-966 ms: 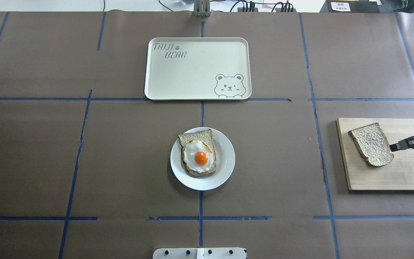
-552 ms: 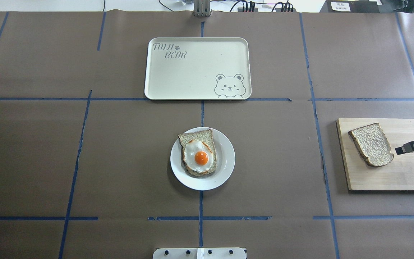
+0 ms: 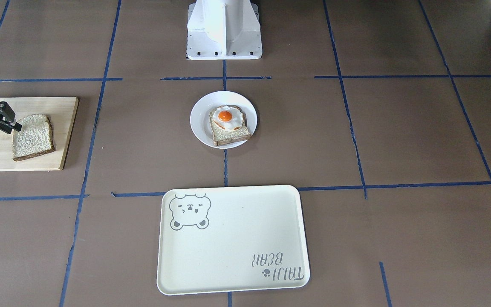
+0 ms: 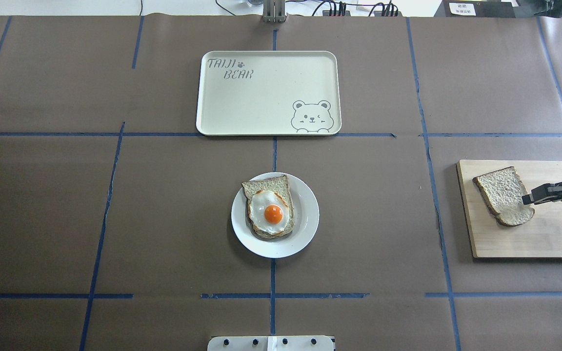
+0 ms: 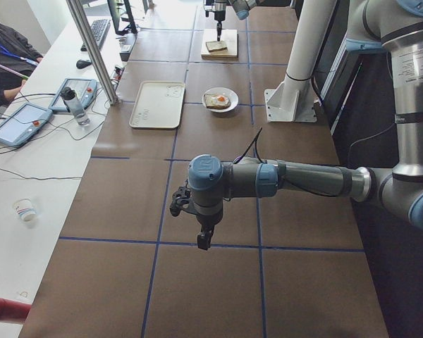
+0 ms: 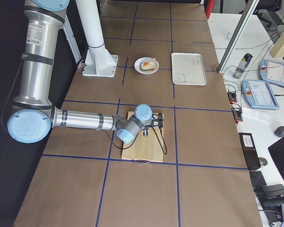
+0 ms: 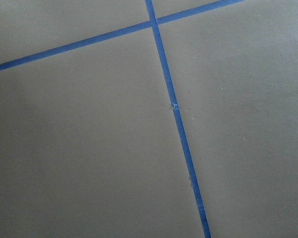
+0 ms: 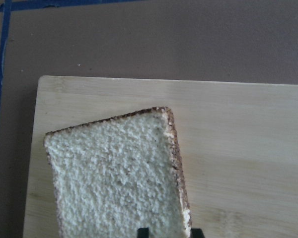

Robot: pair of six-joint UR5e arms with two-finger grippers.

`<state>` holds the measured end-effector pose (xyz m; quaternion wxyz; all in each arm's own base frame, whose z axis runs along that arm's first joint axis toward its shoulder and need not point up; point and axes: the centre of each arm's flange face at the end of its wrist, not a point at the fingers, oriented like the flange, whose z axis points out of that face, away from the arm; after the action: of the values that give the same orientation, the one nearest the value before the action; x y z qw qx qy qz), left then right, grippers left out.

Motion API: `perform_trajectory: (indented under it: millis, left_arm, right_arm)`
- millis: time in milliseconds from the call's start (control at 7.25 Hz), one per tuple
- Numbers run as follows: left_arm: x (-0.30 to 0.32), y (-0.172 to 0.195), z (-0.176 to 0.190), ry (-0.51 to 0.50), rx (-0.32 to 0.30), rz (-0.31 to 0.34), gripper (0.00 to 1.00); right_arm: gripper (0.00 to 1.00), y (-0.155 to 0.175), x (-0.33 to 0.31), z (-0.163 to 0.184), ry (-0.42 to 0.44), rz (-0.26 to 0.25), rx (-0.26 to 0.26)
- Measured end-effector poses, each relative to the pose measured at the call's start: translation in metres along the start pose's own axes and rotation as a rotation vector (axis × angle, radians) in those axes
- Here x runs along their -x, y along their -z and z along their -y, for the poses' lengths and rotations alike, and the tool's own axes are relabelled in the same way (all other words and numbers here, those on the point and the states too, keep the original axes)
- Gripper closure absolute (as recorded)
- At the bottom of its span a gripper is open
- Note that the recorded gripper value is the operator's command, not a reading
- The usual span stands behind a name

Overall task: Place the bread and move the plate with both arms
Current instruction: 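Close the right gripper on the bread slice and lift it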

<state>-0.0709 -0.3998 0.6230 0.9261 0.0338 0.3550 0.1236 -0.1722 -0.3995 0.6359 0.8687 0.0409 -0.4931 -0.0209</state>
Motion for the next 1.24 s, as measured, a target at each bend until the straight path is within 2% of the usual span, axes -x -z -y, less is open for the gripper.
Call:
perform_trajectory:
  millis: [552, 690, 828, 1241]
  left_arm:
    - [0.000, -0.001, 0.000, 0.001, 0.002, 0.001, 0.00]
    - [0.001, -0.001, 0.000, 0.001, 0.002, 0.001, 0.00]
    - [0.001, -0.001, 0.000, 0.002, 0.003, 0.000, 0.00]
    - [0.002, -0.002, -0.001, 0.003, 0.004, -0.001, 0.00]
  right_arm:
    - [0.61, -0.008, 0.004, -0.002, 0.026, -0.012, 0.004]
    - [0.66, -0.011, 0.005, -0.003, 0.033, -0.013, 0.008]
    - [0.99, -0.014, 0.007, -0.004, 0.039, -0.019, 0.008]
    - [1.00, -0.016, 0.009, -0.004, 0.049, -0.026, 0.002]
